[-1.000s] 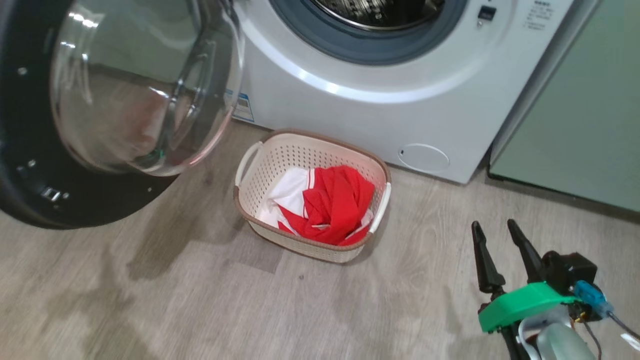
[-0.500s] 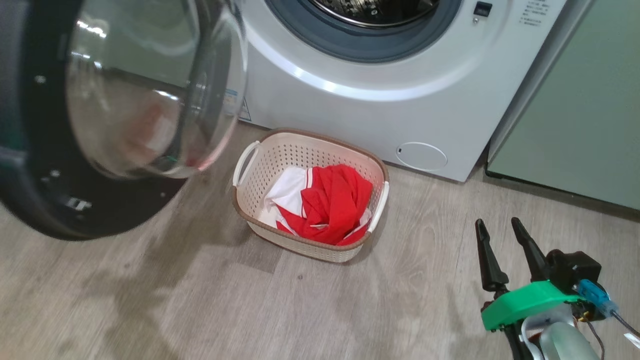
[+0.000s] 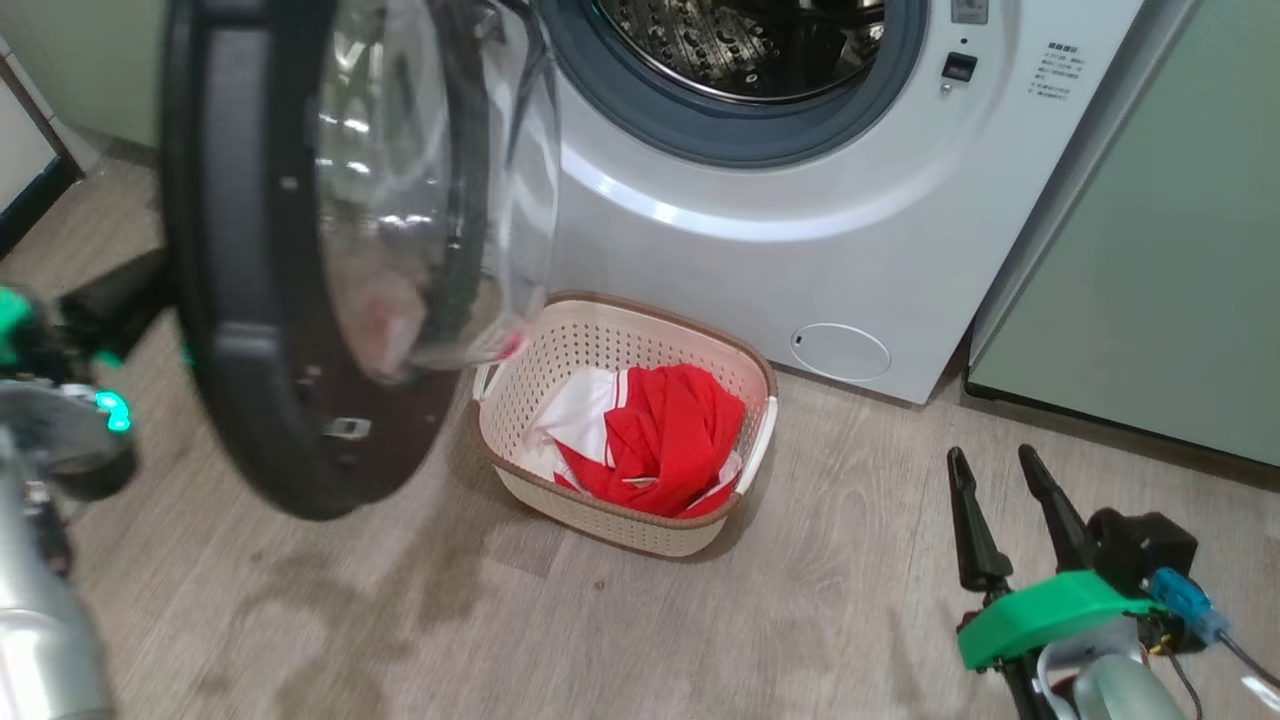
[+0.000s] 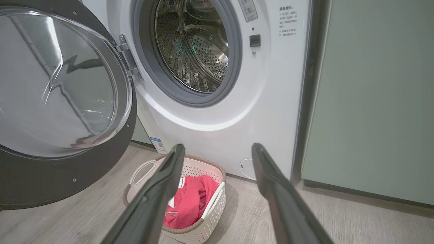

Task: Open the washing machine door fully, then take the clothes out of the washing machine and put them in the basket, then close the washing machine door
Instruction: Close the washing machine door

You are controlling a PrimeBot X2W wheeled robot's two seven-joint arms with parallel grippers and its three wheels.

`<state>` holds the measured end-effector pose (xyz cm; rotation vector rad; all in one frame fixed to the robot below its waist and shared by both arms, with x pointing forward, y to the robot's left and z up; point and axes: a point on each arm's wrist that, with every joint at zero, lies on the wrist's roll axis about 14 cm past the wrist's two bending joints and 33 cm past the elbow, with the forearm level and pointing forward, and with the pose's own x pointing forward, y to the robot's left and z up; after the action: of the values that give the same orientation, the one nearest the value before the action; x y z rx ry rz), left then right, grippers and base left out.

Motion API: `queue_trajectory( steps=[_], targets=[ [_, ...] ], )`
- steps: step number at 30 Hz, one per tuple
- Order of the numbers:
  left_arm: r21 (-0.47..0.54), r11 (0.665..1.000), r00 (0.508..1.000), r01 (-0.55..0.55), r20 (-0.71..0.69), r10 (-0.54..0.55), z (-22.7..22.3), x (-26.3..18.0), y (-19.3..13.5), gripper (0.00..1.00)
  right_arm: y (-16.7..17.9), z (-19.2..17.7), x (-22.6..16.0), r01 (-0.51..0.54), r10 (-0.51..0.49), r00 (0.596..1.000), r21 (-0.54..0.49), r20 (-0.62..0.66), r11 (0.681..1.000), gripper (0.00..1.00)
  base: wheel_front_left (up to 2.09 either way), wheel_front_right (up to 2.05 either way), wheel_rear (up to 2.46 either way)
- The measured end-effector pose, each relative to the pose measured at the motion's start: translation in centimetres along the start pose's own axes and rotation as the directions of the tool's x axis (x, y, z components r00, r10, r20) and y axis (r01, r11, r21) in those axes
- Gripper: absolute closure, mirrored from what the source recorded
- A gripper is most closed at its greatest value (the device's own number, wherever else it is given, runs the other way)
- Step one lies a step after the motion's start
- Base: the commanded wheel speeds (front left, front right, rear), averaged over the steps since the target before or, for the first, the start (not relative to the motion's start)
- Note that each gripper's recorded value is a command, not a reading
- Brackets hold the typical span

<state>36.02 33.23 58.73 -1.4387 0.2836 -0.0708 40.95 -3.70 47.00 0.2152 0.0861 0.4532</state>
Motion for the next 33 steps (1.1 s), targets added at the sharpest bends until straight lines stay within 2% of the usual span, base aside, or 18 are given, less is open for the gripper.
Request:
queue_trajectory(
  steps=[9,18,22,28,33],
  targets=[
    [-0.011,0.996,0.982,0.092,-0.168,-0.092,-7.3,3.5,-1.6,1.0,-0.9,-0.3,-1.3,0.04,-0.04,0.999,0.008,-0.004,0.999,0.0,0.0,0.0,0.0],
    [-0.029,0.996,0.982,0.083,-0.17,-0.087,-11.2,8.4,-1.3,1.0,-4.3,0.3,-3.7,0.152,-0.152,0.988,0.015,0.016,0.988,0.0,0.0,0.0,0.0],
    [-0.034,0.995,0.971,0.093,-0.219,-0.099,-14.2,11.1,-1.3,1.0,-6.1,0.4,-5.1,0.213,-0.213,0.977,0.02,0.022,0.977,0.0,0.0,0.0,0.0],
    [-0.016,0.989,0.944,0.145,-0.296,-0.143,-18.7,15.2,-2.8,1.0,-8.8,0.6,-7.4,0.307,-0.308,0.951,0.02,0.033,0.951,0.0,0.0,0.0,0.0],
    [-0.019,0.986,0.931,0.164,-0.328,-0.161,-21.0,17.7,-3.4,1.0,-10.4,0.5,-9.1,0.366,-0.367,0.93,0.024,0.03,0.93,0.0,0.0,0.0,0.0]
  ],
)
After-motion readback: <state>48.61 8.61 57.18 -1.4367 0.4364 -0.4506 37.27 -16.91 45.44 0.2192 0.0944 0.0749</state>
